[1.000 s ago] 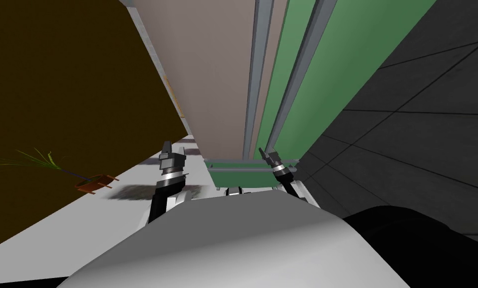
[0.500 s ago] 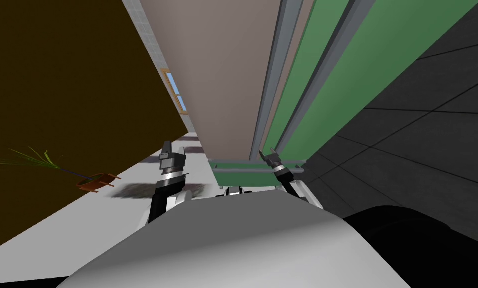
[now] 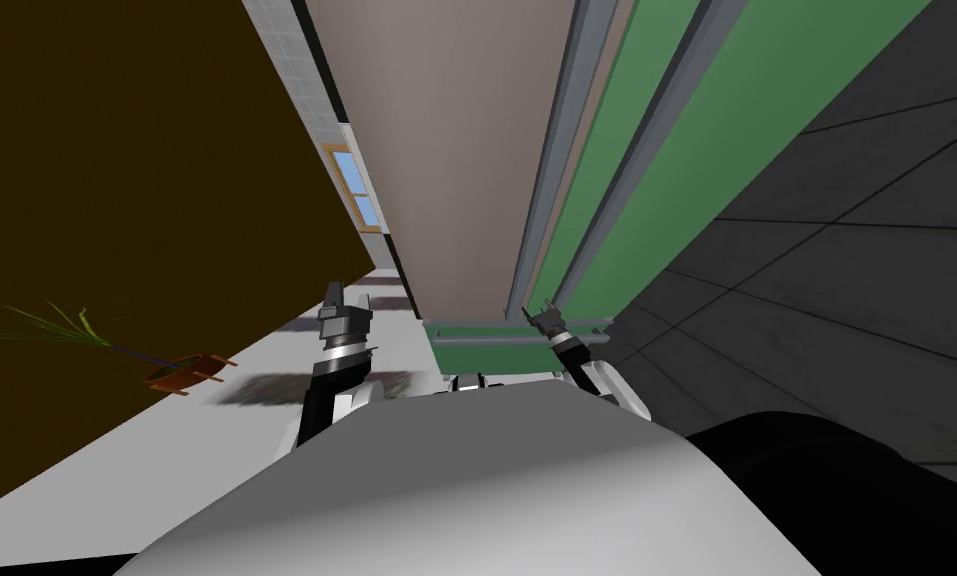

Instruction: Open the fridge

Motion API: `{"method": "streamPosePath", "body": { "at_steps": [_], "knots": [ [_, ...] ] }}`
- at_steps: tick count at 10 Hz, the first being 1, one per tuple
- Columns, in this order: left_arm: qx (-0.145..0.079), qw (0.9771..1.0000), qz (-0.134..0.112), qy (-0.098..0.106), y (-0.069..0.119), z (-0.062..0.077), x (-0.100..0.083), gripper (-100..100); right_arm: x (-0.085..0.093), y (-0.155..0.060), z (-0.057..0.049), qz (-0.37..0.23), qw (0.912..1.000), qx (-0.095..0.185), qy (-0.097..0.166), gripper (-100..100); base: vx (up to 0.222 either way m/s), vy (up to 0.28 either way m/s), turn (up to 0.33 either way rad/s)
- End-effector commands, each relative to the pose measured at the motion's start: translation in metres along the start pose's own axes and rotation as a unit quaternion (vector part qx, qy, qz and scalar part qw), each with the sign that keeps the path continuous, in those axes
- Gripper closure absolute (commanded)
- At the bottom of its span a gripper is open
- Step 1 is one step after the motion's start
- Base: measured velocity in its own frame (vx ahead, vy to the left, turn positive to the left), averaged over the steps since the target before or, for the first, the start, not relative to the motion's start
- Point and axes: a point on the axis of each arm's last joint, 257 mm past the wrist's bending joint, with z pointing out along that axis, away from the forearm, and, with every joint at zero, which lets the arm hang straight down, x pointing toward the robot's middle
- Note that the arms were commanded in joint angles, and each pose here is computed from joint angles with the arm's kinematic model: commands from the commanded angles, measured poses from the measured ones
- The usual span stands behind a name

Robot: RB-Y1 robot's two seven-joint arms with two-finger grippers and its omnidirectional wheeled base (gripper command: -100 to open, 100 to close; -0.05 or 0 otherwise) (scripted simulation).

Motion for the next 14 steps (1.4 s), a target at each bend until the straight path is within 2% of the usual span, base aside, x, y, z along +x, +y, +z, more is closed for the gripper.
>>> {"method": "streamPosePath", "body": {
  "at_steps": [1,5,6,8,10,11,12,14],
  "knots": [
    [0.000,1.0000,0.000,0.000,0.000,0.000,0.000,0,0.024,-0.003,-0.005,-0.046,0.9984,0.000,0.034,-100,-0.004,0.093,-0.033],
    [0.000,1.0000,0.000,0.000,0.000,0.000,0.000,0,0.051,-0.022,-0.012,-0.126,0.9893,0.004,0.073,-100,0.007,0.097,-0.027],
    [0.000,1.0000,0.000,0.000,0.000,0.000,0.000,0,0.051,-0.022,-0.012,-0.126,0.9893,0.004,0.073,-100,-0.003,0.077,-0.017],
    [0.000,1.0000,0.000,0.000,0.000,0.000,0.000,0,0.065,-0.033,-0.017,-0.168,0.9813,0.005,0.094,-100,0.004,0.084,-0.010],
    [0.000,1.0000,0.000,0.000,0.000,0.000,0.000,0,0.065,-0.033,-0.017,-0.168,0.9813,0.005,0.094,-100,0.002,0.048,-0.014],
    [0.000,1.0000,0.000,0.000,0.000,0.000,0.000,0,0.072,-0.039,-0.020,-0.189,0.9764,0.005,0.104,-100,-0.004,0.031,-0.014],
    [0.000,1.0000,0.000,0.000,0.000,0.000,0.000,0,0.072,-0.039,-0.020,-0.189,0.9764,0.005,0.104,-100,-0.006,0.033,-0.003],
    [0.000,1.0000,0.000,0.000,0.000,0.000,0.000,0,0.085,-0.050,-0.025,-0.229,0.9656,0.006,0.123,-100,0.007,0.084,-0.020]
  ]
}}
